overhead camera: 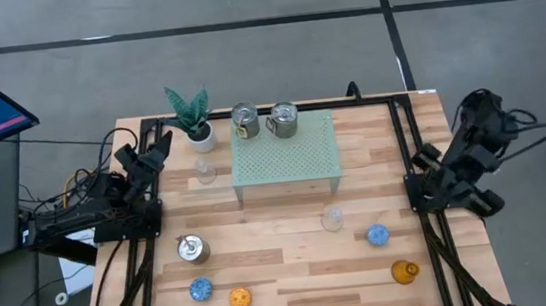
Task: Pick & Place candle stick holders
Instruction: Put the silver scented candle can on the shelf
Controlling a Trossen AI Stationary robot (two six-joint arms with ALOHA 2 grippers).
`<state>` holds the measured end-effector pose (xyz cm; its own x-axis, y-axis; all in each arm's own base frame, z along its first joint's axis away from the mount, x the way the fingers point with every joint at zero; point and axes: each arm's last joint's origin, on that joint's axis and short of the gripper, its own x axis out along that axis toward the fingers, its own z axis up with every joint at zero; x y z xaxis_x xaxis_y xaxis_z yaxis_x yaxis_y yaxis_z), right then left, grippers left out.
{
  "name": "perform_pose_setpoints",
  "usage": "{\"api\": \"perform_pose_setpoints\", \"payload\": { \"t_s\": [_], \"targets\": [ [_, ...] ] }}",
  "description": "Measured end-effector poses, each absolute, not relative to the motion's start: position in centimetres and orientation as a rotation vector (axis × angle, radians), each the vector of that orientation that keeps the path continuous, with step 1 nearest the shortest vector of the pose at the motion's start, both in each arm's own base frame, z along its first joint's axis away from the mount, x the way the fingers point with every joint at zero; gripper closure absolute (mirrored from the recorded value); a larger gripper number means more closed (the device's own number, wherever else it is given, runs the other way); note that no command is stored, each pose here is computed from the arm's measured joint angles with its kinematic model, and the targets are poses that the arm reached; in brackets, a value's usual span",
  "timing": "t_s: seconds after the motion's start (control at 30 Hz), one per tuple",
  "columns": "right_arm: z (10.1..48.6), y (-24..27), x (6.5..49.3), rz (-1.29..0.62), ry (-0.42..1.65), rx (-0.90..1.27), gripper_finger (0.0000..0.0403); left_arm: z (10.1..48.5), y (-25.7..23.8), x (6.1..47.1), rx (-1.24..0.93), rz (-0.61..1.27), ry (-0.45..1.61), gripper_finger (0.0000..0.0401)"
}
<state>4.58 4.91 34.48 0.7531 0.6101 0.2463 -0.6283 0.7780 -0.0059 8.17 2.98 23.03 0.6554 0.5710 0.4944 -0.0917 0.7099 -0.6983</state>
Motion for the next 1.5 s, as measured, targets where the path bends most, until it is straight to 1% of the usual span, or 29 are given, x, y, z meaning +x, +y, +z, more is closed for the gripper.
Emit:
{"api": "perform_pose_setpoints", "payload": {
  "t_s": [0.13,0.2,0.33,0.4,0.47,0.57,0.7,0.83,0.9,1.07,1.17,1.3,1.5],
  "targets": [
    [33.2,6.1,6.1,0.627,-0.178,0.132,0.0401,23.1,2.8,8.2,-0.703,0.341,-0.764,0.0064],
    [32.8,6.4,6.8,0.623,-0.186,0.159,0.0402,23.3,2.7,8.2,-0.714,0.297,-0.758,0.0064],
    [31.2,6.5,8.4,0.584,-0.184,0.238,0.0402,25.1,2.4,7.9,-0.695,0.179,-0.766,0.0064],
    [30.0,6.5,9.5,0.551,-0.161,0.269,0.0402,26.4,2.2,7.9,-0.682,0.134,-0.731,0.0064],
    [29.3,6.3,10.4,0.527,-0.184,0.298,0.0402,27.7,2.1,8.2,-0.685,0.108,-0.639,0.0064],
    [28.2,5.7,11.4,0.506,-0.227,0.324,0.0402,29.7,1.9,9.1,-0.712,0.055,-0.432,0.0064],
    [26.8,5.0,12.5,0.521,-0.252,0.328,0.0403,32.2,1.6,10.7,-0.753,-0.076,-0.147,0.0064],
    [25.0,4.6,12.9,0.564,-0.223,0.377,0.0403,34.4,1.4,12.2,-0.772,-0.211,0.033,0.0064],
    [23.6,4.4,13.1,0.561,-0.173,0.419,0.0403,35.1,1.4,12.8,-0.777,-0.242,0.073,0.0064],
    [21.1,4.0,12.7,0.551,-0.153,0.496,0.0403,35.8,1.5,13.6,-0.779,-0.259,0.104,0.0064],
    [19.5,3.9,12.0,0.558,-0.145,0.534,0.0403,35.5,1.6,13.6,-0.794,-0.231,0.144,0.0064],
    [18.7,4.0,12.0,0.531,-0.067,0.569,0.0403,35.2,1.5,13.2,-0.829,-0.183,0.234,0.0064],
    [18.6,4.0,12.0,0.523,-0.051,0.570,0.0403,34.5,1.4,13.0,-0.836,-0.115,0.315,0.0064]
  ]
}}
